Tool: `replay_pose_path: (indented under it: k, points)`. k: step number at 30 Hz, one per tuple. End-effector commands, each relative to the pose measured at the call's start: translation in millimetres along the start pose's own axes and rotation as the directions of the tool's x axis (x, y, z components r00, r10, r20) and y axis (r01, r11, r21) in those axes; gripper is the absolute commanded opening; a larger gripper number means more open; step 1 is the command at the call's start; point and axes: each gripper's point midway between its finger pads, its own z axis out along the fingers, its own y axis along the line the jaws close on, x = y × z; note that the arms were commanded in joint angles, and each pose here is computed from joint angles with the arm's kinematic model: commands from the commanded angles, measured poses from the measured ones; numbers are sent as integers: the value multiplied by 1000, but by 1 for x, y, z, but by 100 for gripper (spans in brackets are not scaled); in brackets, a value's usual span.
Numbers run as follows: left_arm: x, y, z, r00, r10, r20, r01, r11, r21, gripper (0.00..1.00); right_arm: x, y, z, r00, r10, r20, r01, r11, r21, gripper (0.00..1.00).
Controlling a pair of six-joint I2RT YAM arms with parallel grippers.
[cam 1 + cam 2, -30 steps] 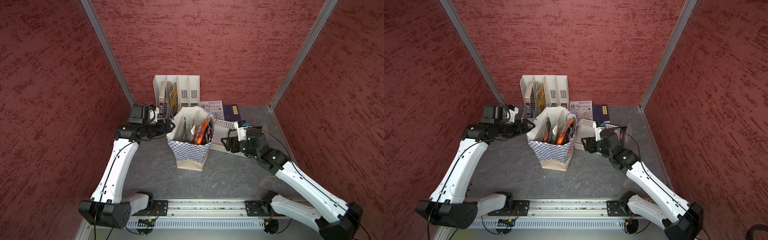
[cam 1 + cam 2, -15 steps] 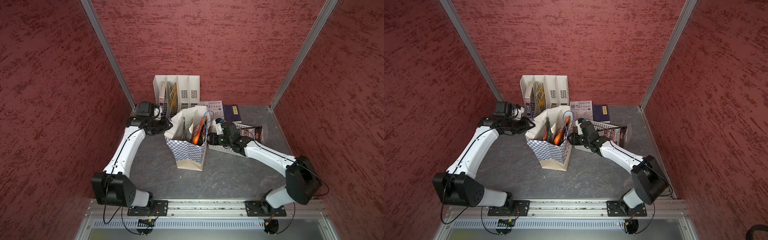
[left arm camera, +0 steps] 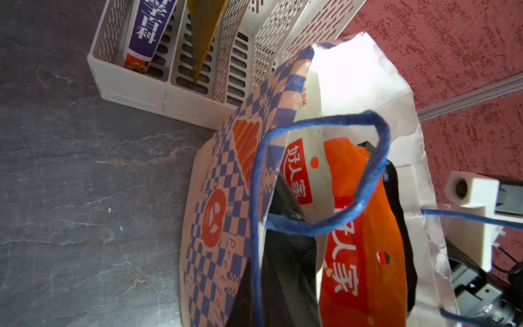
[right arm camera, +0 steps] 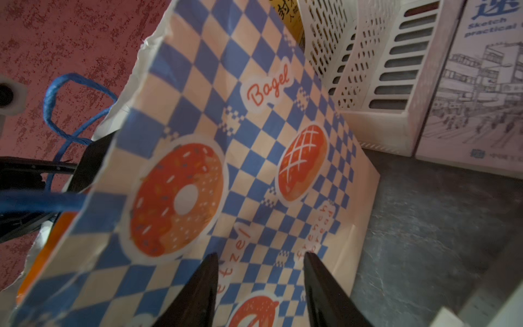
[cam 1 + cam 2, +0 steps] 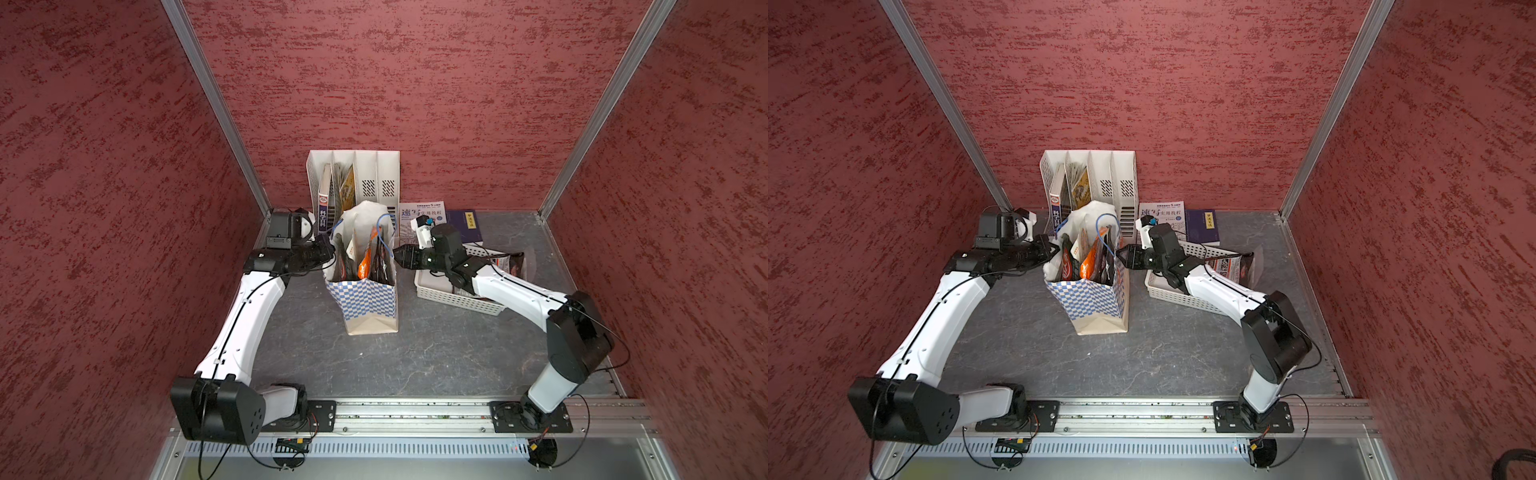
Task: Place the condiment packets inside the bag
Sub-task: Adjust the paper bag at the center of the board, then pick up the condiment packet from the storage box.
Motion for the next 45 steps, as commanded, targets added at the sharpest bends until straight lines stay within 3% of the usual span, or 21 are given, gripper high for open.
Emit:
replay_pose_path:
  k: [1,3,7,11,16,18,22,30,36,38,40,45]
  points:
    - [-8,-1,-1,999,17,49,-18,1000,18,24,-5,-17,-43,998,-47,46,39,986,161,65]
    - [-3,2,-1,999,15,40,-15,1000,14,33,-4,-30,-78,995,-76,57,57,958,282,73]
    - [-11,-5,-21,995,35,98,-38,999,21,71,0,-70,-151,996,-67,58,28,859,512,80]
    - [-23,-17,-51,983,79,166,-82,997,11,86,12,-118,-212,997,34,70,-71,766,639,80]
    - [-23,-41,-76,967,157,199,-166,986,32,90,22,-166,-266,974,140,177,-225,661,716,81]
    - [-12,-60,-75,959,215,183,-230,971,69,90,23,-173,-272,967,154,205,-254,667,701,81]
    - [19,-96,-57,931,344,118,-359,923,139,91,13,-176,-260,971,138,195,-233,723,651,81]
    - [39,-103,-46,904,422,75,-428,896,115,91,5,-223,-248,964,186,188,-265,654,709,80]
    - [44,-93,-52,894,442,73,-447,890,87,91,9,-236,-234,964,206,169,-264,656,707,77]
    - [45,-89,-53,894,442,76,-447,891,76,91,10,-238,-230,965,209,160,-260,663,702,71]
    - [46,-88,-55,893,442,83,-448,891,72,91,7,-235,-227,966,204,159,-256,682,685,59]
    - [42,-86,-63,869,483,106,-490,870,49,89,-14,-215,-241,970,131,204,-235,711,663,7]
